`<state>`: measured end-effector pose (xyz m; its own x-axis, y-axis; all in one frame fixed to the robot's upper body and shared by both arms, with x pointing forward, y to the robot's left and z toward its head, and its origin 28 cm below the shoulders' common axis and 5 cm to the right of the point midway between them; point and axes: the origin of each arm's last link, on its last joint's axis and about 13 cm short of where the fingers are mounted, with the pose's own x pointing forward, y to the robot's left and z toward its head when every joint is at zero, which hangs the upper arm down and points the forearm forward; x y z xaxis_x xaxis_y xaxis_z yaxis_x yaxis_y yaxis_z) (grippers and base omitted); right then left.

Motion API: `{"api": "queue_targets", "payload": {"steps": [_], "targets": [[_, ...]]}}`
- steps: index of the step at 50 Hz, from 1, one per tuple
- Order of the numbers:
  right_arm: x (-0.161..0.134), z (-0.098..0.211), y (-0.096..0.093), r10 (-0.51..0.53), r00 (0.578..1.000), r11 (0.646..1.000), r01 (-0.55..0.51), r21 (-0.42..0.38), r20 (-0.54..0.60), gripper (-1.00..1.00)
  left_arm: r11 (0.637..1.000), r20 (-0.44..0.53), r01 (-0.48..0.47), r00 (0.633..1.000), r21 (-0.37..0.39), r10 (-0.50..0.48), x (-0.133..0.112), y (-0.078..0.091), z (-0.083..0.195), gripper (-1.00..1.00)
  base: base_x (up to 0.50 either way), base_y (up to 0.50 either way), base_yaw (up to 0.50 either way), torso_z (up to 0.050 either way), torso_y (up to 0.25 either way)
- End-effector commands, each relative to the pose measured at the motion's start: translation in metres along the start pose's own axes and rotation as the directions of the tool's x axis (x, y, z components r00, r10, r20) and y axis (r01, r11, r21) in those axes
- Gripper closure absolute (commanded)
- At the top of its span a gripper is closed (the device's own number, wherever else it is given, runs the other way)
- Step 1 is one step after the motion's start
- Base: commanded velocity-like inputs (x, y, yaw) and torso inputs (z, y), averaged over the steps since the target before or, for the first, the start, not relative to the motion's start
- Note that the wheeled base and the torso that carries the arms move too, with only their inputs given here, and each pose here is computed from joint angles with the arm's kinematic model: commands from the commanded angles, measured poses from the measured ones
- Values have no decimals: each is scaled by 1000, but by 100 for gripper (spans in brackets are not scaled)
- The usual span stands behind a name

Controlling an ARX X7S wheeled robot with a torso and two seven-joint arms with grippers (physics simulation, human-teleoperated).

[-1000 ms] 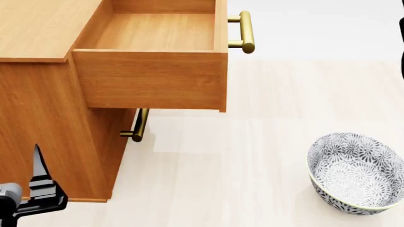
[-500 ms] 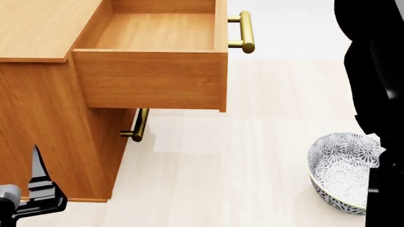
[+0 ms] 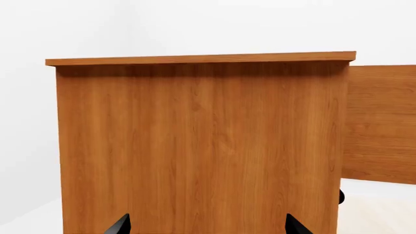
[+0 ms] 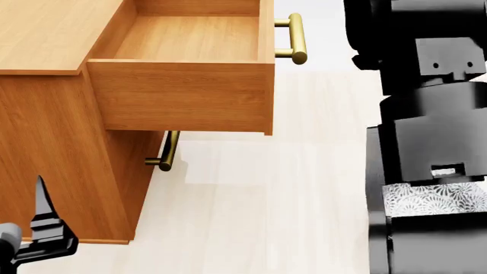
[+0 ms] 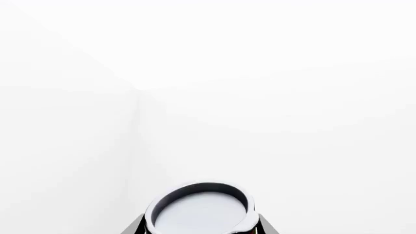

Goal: Put the ketchup in the top drawer of the cabinet.

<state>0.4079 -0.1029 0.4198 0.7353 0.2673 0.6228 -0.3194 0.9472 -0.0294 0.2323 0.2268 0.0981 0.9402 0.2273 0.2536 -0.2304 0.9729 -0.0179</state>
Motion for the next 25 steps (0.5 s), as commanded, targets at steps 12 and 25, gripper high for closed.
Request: {"api": "queue_targets", "payload": {"steps": [12,25], "targets": [[13,-20,19,6,994,996,-15,-88,-108,100,1000,3,-8,1000,-7,8,-2,2,1,-100,0,0,0,0,0],[9,-31,24,-23,976,997,8,-73,-214,100,1000,-1,-6,1000,-7,6,1,1,1,-100,0,0,0,0,1]]}}
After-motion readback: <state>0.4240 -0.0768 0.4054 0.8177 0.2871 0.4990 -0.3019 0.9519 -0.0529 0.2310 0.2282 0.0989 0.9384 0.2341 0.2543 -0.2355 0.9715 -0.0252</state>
